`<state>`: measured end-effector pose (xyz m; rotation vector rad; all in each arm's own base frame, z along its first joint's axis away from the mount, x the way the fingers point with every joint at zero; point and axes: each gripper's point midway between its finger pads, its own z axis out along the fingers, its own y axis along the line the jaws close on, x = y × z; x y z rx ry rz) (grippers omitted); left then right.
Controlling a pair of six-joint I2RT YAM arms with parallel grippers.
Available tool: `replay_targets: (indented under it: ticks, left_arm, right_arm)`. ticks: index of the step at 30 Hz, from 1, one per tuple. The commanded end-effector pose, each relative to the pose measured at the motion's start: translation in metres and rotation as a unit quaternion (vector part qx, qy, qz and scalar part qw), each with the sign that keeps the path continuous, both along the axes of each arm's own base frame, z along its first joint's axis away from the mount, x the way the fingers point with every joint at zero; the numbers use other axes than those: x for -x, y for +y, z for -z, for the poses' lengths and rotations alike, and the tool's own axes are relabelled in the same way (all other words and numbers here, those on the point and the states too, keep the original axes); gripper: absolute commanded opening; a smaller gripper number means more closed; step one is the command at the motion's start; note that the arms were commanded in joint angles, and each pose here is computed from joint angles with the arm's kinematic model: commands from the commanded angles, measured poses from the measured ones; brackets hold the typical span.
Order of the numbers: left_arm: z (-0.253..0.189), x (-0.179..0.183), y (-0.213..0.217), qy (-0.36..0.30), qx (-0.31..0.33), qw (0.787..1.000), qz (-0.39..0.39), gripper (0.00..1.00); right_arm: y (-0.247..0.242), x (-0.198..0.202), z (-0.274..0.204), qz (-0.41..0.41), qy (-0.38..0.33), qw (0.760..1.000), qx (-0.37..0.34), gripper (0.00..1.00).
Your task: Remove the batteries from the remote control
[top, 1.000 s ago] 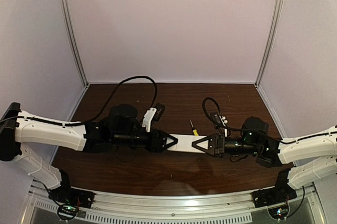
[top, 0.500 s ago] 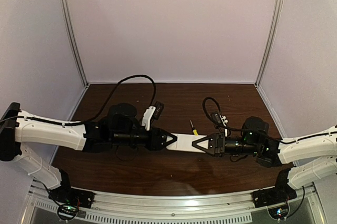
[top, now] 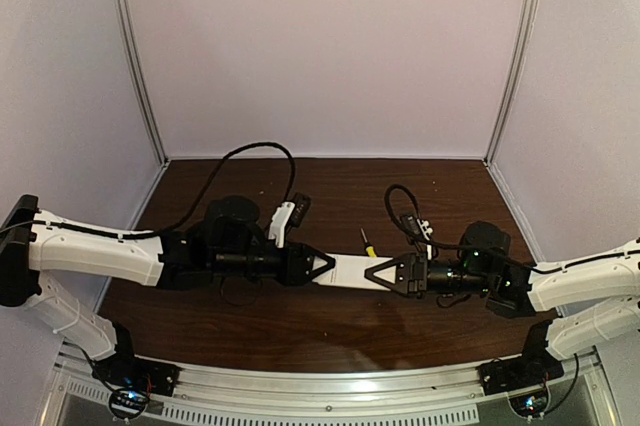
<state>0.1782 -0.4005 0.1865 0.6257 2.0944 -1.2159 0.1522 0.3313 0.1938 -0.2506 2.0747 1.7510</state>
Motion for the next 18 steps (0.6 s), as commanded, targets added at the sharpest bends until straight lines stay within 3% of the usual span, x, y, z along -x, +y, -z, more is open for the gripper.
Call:
replay_targets:
  ticks: [1,12,18]
  left_arm:
    - [0.0059,0.0066,-0.0006,-0.011,-0.008,1.0,0.013,0.32]
    - [0.0034,0.0075,0.001,-0.013,-0.006,1.0,0.014,0.56]
    - [0.0016,0.0097,0.0036,-0.015,-0.004,1.0,0.017,0.6]
  right_arm:
    - [0.0053,0.0054,-0.0289,-0.017,-0.025,0.999,-0.043,0.0]
    - [0.0061,0.0043,-0.0247,-0.015,-0.022,0.999,-0.04,0.0]
    - [0.0071,0.0029,-0.022,-0.013,-0.021,0.999,-0.037,0.0]
